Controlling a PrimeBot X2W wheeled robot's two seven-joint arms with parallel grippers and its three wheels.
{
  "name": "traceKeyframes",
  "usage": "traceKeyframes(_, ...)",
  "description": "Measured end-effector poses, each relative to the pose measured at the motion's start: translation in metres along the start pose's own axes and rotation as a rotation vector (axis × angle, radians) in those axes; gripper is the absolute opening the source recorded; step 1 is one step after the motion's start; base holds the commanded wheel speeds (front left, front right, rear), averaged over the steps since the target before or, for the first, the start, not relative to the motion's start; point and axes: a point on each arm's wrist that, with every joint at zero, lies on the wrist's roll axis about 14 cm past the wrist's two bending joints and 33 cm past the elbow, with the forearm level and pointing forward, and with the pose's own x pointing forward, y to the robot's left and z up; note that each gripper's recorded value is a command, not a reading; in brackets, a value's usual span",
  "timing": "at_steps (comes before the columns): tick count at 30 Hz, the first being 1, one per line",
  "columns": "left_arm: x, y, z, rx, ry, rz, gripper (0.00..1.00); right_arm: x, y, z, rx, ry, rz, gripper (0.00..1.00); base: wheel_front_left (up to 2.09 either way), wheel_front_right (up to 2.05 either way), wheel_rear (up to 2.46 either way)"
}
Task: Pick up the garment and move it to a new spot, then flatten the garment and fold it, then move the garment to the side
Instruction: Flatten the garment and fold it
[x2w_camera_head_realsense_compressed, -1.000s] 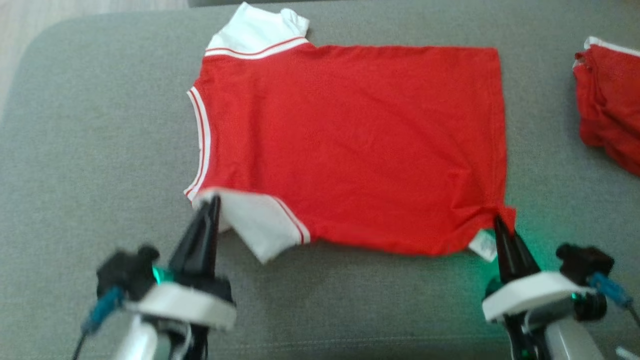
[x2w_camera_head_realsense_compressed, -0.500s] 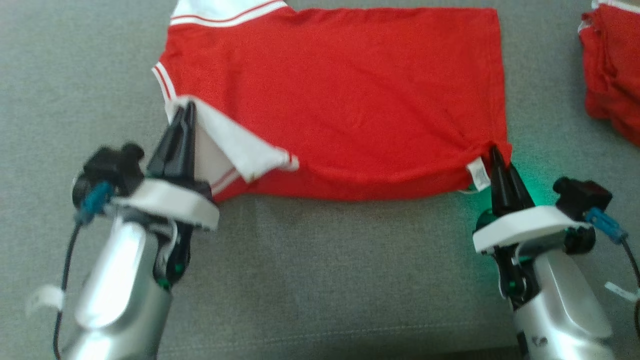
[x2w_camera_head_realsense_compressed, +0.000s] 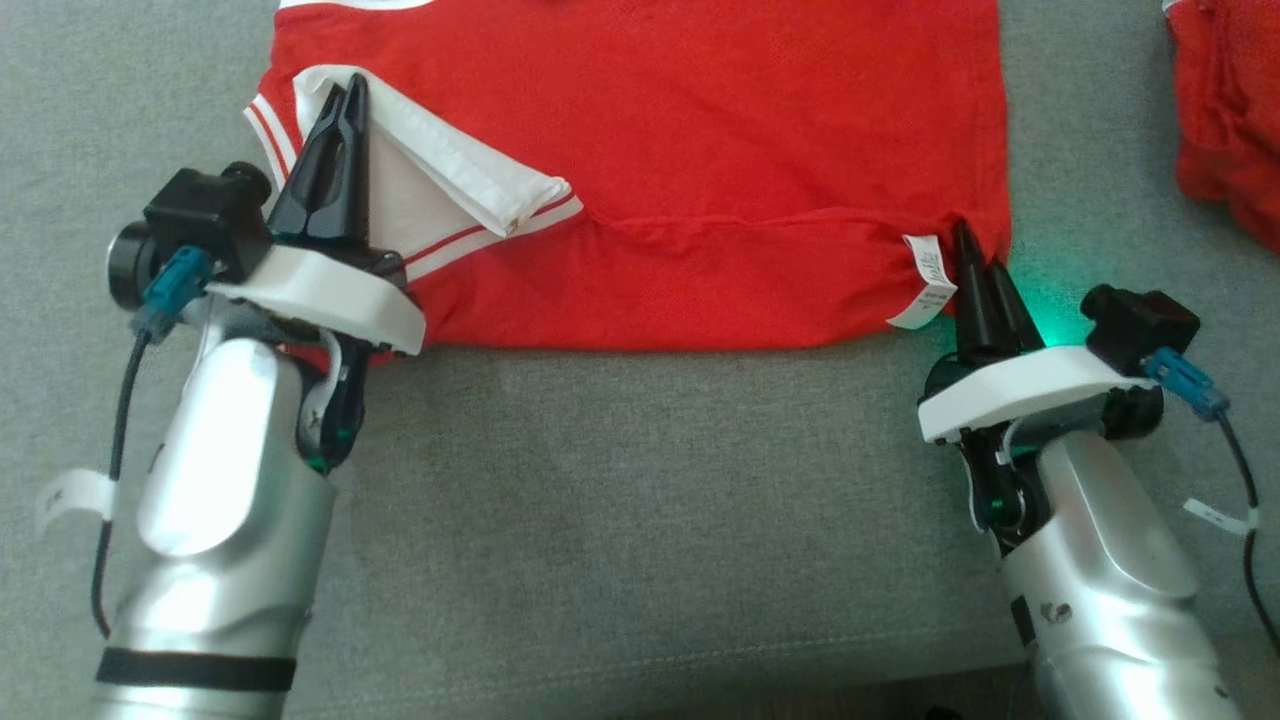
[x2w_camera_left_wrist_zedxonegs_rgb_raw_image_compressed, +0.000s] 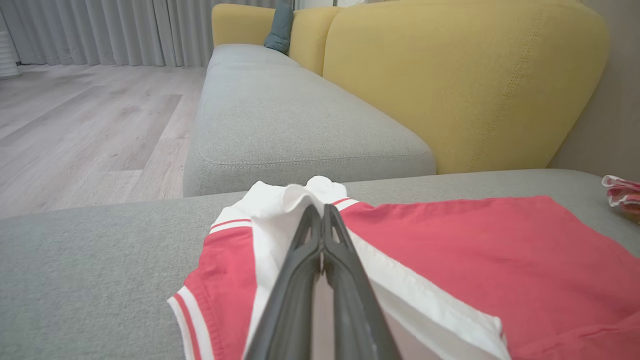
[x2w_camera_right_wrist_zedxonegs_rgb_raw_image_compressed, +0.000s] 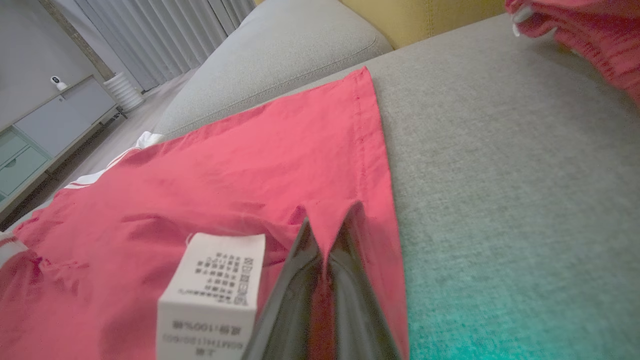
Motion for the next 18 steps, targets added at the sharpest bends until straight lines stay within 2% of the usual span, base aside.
traceKeyframes(1, 0.001, -0.001, 0.001, -0.005, -0.003, 0.001, 0.03, 0.000, 0.000, 0.002, 0.006, -0.010, 0.001, 0.75, 0.00, 0.00, 0.00)
traceKeyframes(2, 0.001, -0.002, 0.002, -0.004, -0.007, 0.002, 0.33, 0.000, 0.001, 0.004, 0.010, -0.018, 0.002, 1.00, 0.00, 0.00, 0.00)
traceKeyframes(4, 0.002, -0.001, 0.008, -0.003, -0.023, 0.009, 1.00, 0.000, 0.002, 0.007, 0.010, -0.030, 0.004, 1.00, 0.00, 0.00, 0.00)
traceKeyframes(11, -0.005, -0.011, 0.037, -0.021, -0.111, -0.008, 1.00, -0.001, 0.007, 0.047, 0.020, -0.159, 0.019, 1.00, 0.00, 0.00, 0.00)
traceKeyframes(18, -0.037, -0.014, 0.031, -0.056, -0.097, 0.001, 1.00, -0.022, 0.006, 0.073, 0.004, -0.258, 0.015, 1.00, 0.00, 0.00, 0.00)
